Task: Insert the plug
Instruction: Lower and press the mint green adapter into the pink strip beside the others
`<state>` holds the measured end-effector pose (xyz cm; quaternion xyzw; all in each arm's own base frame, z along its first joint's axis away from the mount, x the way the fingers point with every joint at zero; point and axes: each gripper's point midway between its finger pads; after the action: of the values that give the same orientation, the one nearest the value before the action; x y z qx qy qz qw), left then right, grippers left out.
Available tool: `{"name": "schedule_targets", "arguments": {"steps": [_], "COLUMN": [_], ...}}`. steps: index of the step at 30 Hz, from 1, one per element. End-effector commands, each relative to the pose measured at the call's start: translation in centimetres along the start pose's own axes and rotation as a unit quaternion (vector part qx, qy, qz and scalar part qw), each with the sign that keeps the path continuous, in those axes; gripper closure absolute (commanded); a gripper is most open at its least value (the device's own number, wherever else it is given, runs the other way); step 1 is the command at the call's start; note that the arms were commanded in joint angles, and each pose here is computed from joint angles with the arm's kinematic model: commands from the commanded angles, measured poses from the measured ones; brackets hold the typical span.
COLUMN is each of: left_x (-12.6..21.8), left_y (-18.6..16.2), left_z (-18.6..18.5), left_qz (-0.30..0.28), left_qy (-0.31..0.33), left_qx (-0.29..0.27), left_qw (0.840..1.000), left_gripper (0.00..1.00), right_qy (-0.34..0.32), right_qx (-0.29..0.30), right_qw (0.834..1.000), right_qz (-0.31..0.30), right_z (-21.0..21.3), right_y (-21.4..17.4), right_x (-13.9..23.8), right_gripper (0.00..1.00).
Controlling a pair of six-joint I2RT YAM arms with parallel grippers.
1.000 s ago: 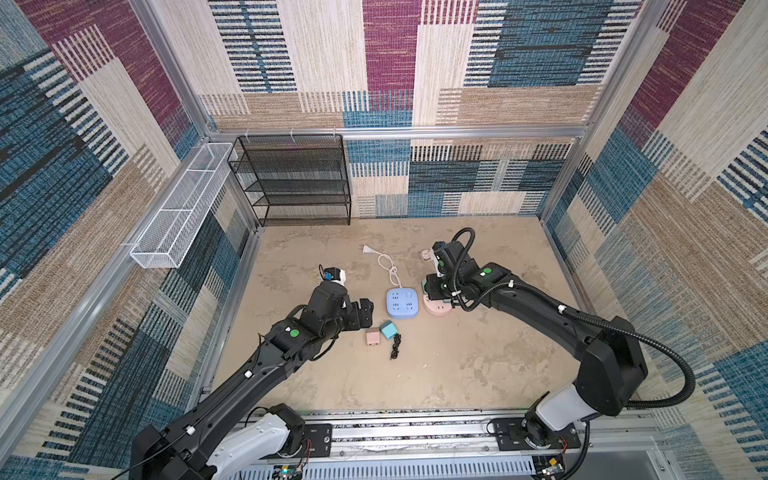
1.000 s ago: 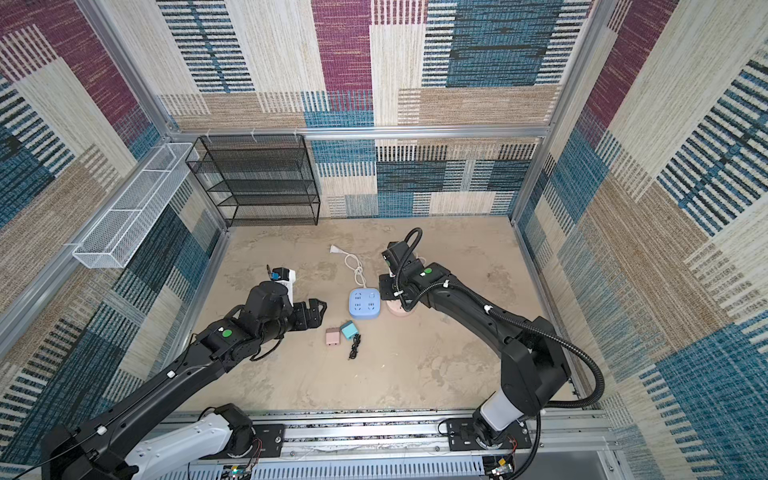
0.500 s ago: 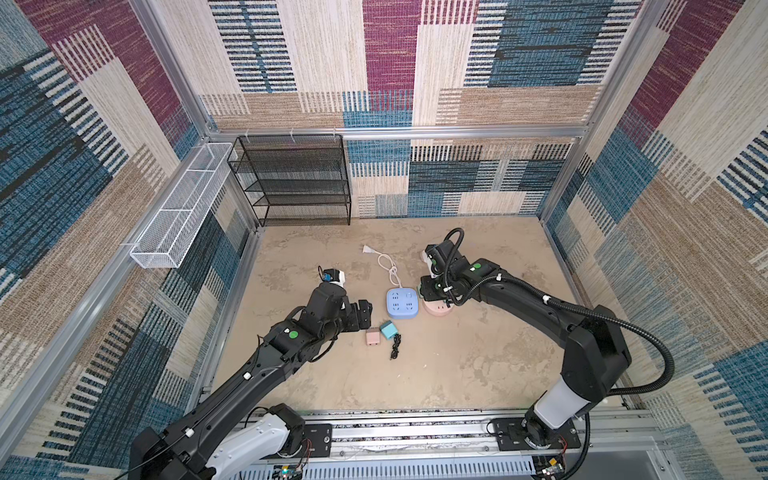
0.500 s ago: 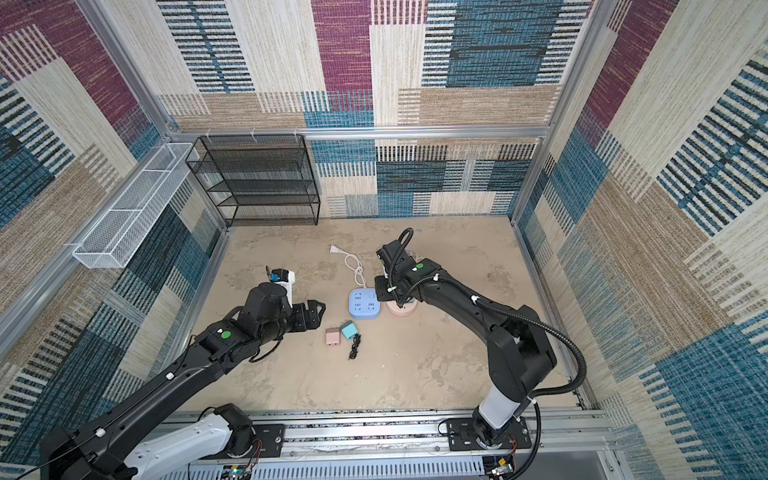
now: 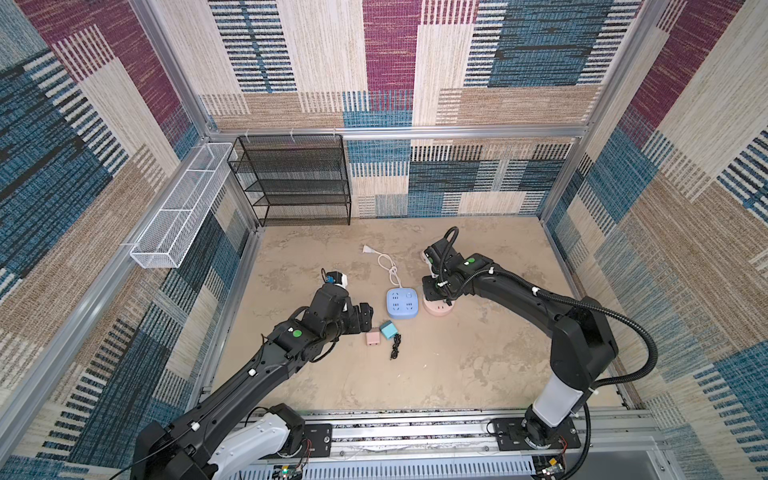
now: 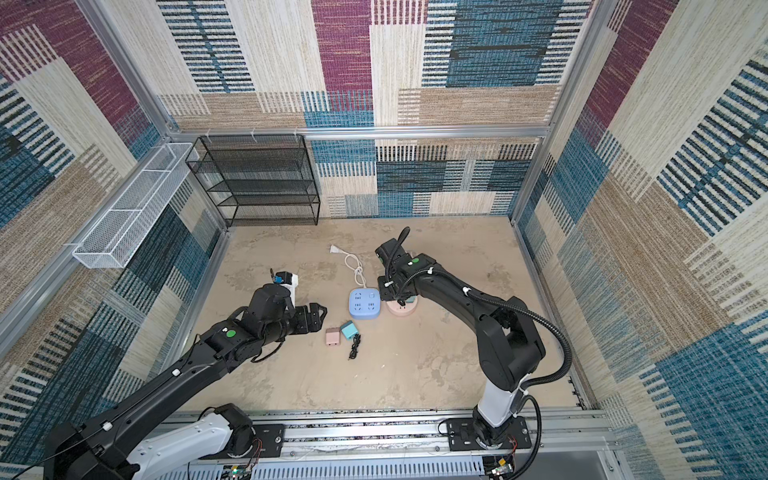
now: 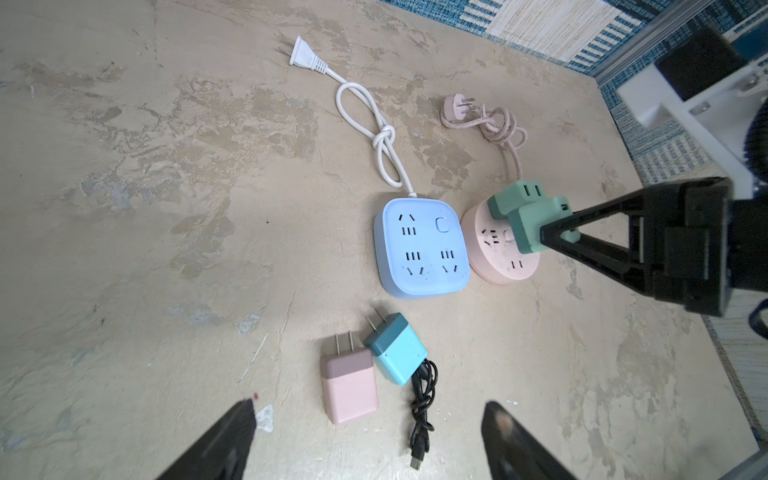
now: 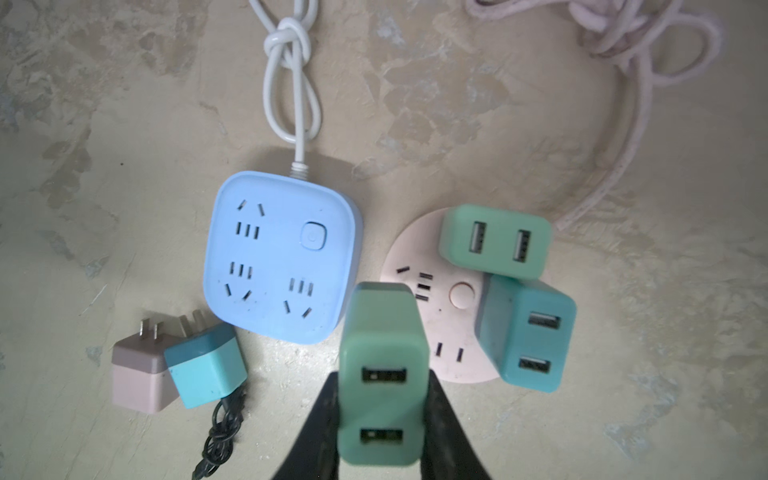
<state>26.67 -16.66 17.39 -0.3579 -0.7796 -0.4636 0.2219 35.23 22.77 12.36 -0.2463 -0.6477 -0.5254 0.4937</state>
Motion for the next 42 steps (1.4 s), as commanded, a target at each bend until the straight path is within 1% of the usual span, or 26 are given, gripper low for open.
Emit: {"name": "schedule_targets", "arguments": {"steps": [1, 23, 42], "left_x": [-0.2, -0.5, -0.4], "left_y": [0.2, -0.2, -0.1], "left_z": [-0.6, -0.4, 0.1], "left_qz": [-0.002, 0.003, -0.002], "left_qy": [-0.014, -0.015, -0.007], "left_qx": [0.002, 0.002, 0.002], "left_qw": [1.000, 1.000, 1.000], "left_gripper": [0.10, 0.11, 0.11], "right_qy": [-0.017, -0.015, -0.046], "right_qx": [-0.010, -0.014, -0.019], "right_qw": [1.000, 0.999, 0.998], "right_qz": [0.002, 0.027, 0.041], "right_z": [-1.1, -1.5, -2.4], "right_y": [-0.2, -0.8, -1.3], "right_x": [-0.3, -2.1, -3.5], "right_gripper": [1.00, 1.00, 1.00]}}
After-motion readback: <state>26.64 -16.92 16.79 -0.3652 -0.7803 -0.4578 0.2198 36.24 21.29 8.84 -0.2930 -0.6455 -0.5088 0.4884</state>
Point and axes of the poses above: each gripper's point midway between its finger pads, its own x axis back along the fingers, its own z axis along the line the jaws close on, y = z × x, and after that the axes turned 11 degrees about x, right-handed
